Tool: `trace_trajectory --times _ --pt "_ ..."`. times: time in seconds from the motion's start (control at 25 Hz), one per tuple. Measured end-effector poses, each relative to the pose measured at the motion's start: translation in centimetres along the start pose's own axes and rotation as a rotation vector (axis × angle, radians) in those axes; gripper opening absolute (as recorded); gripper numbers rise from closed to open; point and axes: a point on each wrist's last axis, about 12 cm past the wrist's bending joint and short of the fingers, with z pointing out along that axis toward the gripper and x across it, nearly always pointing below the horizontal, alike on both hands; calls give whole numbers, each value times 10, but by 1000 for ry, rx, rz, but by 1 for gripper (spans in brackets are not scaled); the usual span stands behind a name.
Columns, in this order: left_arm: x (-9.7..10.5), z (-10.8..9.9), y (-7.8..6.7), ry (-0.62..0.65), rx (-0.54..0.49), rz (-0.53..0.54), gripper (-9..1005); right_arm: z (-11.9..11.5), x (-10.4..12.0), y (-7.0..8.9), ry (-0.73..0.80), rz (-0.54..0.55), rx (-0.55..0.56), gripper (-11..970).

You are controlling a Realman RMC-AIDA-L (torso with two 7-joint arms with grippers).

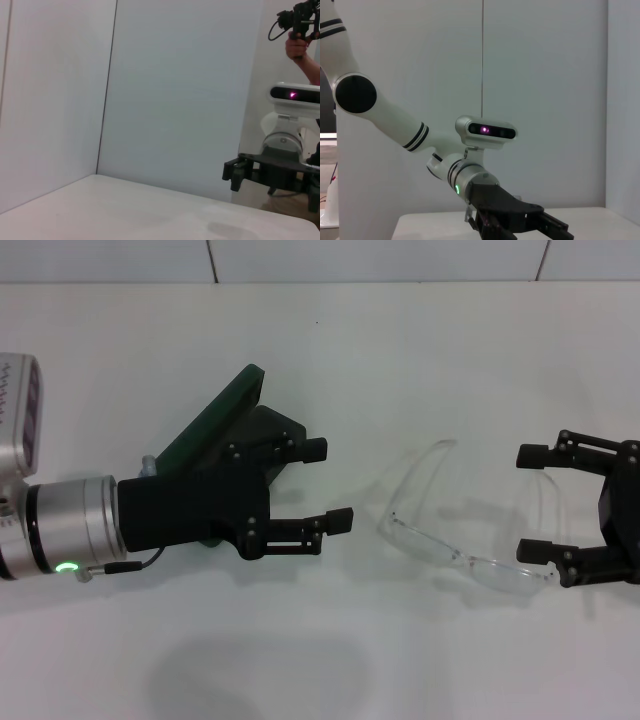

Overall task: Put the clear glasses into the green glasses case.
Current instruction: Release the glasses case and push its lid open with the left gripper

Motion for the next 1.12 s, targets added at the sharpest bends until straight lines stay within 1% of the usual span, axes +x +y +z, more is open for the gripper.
trace_trajectory --times 0.6,0.68,0.76,0.84,0.92,0.96,1.04,1.12 --pt "0 -2 1 4 -7 -10 849 1 1 1 0 0 0 873" --pt "-9 -5 6 7 -14 -21 845 1 1 0 -1 -1 0 873" --pt "-21 -11 14 18 -35 -64 842 1 1 0 -1 -1 0 873" --pt "-35 -18 24 54 -71 -110 838 1 1 0 0 -1 0 873" --pt "-51 -25 36 121 -131 -150 835 1 0 0 1 -3 -3 872" --pt "-54 -26 39 136 -148 -160 833 2 0 0 2 -4 -3 872" --pt "-60 -31 47 211 -218 -191 829 2 0 -1 2 -5 -4 872" --pt "-60 -33 53 266 -269 -204 826 2 0 -1 4 -5 -2 872"
